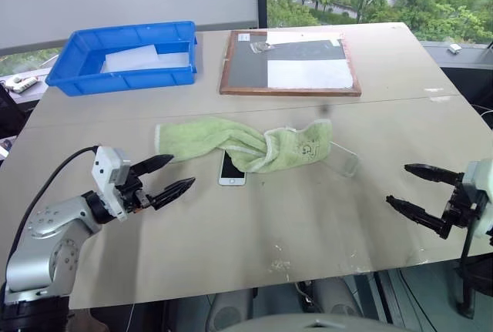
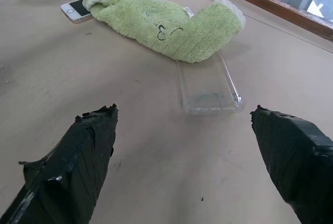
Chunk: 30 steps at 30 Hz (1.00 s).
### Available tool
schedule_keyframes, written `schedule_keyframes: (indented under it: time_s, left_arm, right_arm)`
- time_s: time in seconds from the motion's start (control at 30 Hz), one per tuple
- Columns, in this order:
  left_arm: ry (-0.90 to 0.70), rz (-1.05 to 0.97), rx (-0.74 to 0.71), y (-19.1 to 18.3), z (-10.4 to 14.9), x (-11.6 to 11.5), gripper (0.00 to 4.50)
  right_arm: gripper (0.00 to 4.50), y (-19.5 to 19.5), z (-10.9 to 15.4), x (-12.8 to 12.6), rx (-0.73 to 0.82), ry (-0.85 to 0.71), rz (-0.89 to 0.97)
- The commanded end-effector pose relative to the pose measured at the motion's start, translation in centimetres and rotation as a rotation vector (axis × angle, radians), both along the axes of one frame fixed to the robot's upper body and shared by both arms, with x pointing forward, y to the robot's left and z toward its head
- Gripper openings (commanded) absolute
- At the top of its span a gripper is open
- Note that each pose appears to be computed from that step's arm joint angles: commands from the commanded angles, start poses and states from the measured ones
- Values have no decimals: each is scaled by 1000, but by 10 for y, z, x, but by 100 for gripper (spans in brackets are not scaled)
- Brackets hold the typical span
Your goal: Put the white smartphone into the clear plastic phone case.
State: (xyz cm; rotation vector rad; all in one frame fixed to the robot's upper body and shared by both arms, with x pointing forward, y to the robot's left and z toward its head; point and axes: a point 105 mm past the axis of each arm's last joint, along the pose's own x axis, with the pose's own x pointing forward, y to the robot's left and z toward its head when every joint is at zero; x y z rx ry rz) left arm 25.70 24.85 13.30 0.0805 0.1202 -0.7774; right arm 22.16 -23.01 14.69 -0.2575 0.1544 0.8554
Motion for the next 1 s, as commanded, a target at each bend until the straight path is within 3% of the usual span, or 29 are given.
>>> schedule_keyframes:
  time_s: [0.03,0.13,0.3,0.43,0.57,0.77,1.0]
  left_arm:
    - [-49,-7,4,-5,13,3,449]
    - [-60,9,-21,-18,22,13,449]
    - [-113,26,-53,-31,39,23,449]
    - [-42,76,-64,-40,44,35,449]
    - [0,11,-53,-63,57,37,449]
    - [2,-9,-52,-71,62,40,449]
    - [19,-94,63,-95,49,55,449]
  right_arm:
    - [450,10,25,5,13,-107,4]
    - [450,31,50,14,49,-216,8]
    - [450,42,60,17,83,-246,18]
    - [450,49,73,16,140,-275,31]
    - [450,58,67,2,114,-197,158]
    - [450,51,59,1,115,-180,162]
    - [450,36,37,-6,47,-147,133]
